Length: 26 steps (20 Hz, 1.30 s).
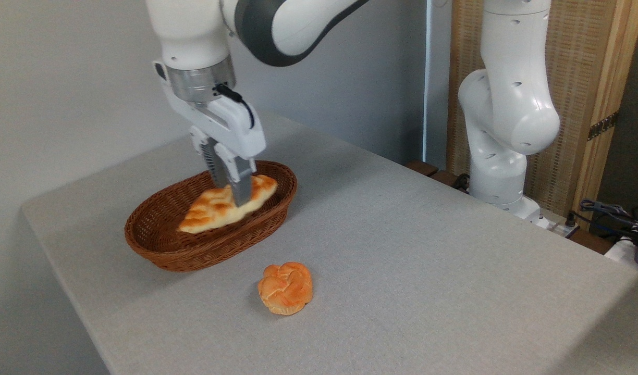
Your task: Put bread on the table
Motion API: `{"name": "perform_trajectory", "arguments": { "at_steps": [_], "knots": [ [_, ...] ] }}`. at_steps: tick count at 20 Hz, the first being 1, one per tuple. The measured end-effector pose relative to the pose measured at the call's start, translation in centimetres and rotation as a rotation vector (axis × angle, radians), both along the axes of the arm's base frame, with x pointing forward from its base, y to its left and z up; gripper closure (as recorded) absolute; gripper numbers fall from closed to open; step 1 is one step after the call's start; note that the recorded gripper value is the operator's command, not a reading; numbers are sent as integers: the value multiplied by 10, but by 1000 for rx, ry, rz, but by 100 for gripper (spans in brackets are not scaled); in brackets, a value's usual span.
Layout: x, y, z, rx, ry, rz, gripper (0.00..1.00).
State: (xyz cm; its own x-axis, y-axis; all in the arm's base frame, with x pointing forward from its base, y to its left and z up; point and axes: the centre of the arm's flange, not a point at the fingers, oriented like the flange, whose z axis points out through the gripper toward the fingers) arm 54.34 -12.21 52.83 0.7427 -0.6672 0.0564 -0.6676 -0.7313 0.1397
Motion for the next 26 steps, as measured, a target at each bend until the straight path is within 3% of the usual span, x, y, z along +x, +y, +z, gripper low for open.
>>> {"name": "perform_trajectory", "arguments": {
  "at_steps": [6, 9, 10, 15, 26],
  "knots": [
    [-20, 67, -19, 49, 55, -59, 53],
    [-28, 89, -40, 47, 98, -58, 22],
    [-31, 95, -48, 46, 115, -51, 1],
    [-36, 121, -65, 40, 153, -5, 0],
    [-37, 120, -67, 40, 157, -7, 0]
  ]
}}
